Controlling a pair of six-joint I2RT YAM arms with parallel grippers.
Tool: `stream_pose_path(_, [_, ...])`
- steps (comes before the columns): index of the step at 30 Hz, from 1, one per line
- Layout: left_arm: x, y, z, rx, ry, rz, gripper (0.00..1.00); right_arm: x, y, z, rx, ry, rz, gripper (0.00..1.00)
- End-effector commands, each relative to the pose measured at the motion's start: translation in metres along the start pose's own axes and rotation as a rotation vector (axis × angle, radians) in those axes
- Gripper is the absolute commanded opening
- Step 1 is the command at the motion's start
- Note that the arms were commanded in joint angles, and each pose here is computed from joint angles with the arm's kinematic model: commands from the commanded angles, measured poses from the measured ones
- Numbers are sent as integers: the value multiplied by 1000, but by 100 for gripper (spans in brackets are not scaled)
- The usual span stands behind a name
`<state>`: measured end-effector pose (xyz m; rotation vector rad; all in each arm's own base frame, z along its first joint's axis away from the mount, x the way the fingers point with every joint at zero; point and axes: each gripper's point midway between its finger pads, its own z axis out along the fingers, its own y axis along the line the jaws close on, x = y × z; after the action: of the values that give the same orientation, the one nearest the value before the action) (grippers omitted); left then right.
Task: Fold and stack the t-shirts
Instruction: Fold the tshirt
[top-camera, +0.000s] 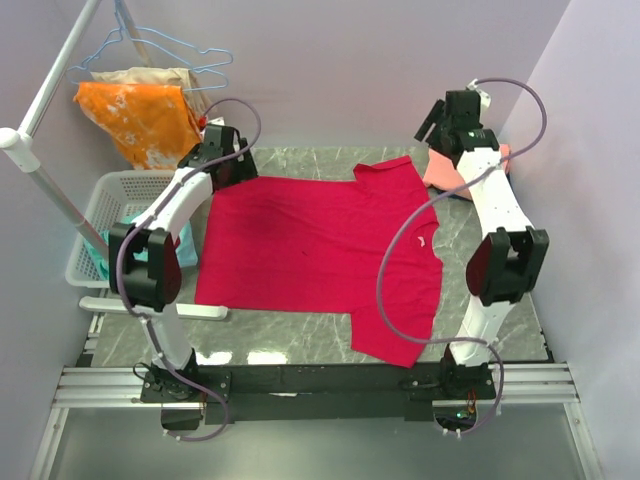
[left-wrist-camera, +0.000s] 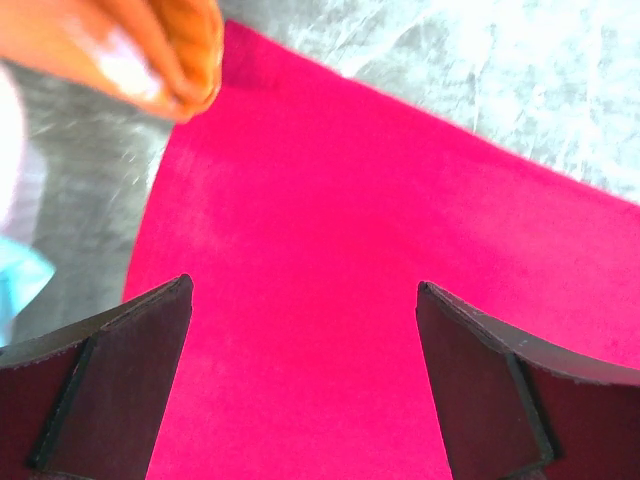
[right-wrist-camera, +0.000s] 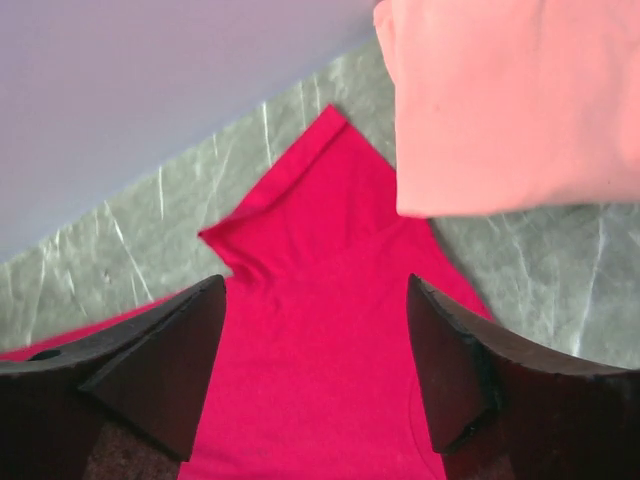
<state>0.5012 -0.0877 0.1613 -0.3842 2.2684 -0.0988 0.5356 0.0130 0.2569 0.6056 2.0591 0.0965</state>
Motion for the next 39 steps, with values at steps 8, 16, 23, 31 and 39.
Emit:
stream_pose_path(8, [71,47,-75,-126,174,9,99,114,-40,-105,-18,217,-7,70])
stream_pose_path(16, [135,86,-104,-236,315,-33,99,208,-77,-195,-19,320,-15,71])
stream_pose_path(23, [173,99,-117,-251,381,-88,99,274,-102,-219,-7,438,33,68])
stream_pose_path(31, [199,95,-117,-248,418,-51,99,310,-116,-217,59,512,-13,67])
stream_pose_path(39, [213,96,-113,-263,458,-33,99,326,-123,-189,175,516,-20,68])
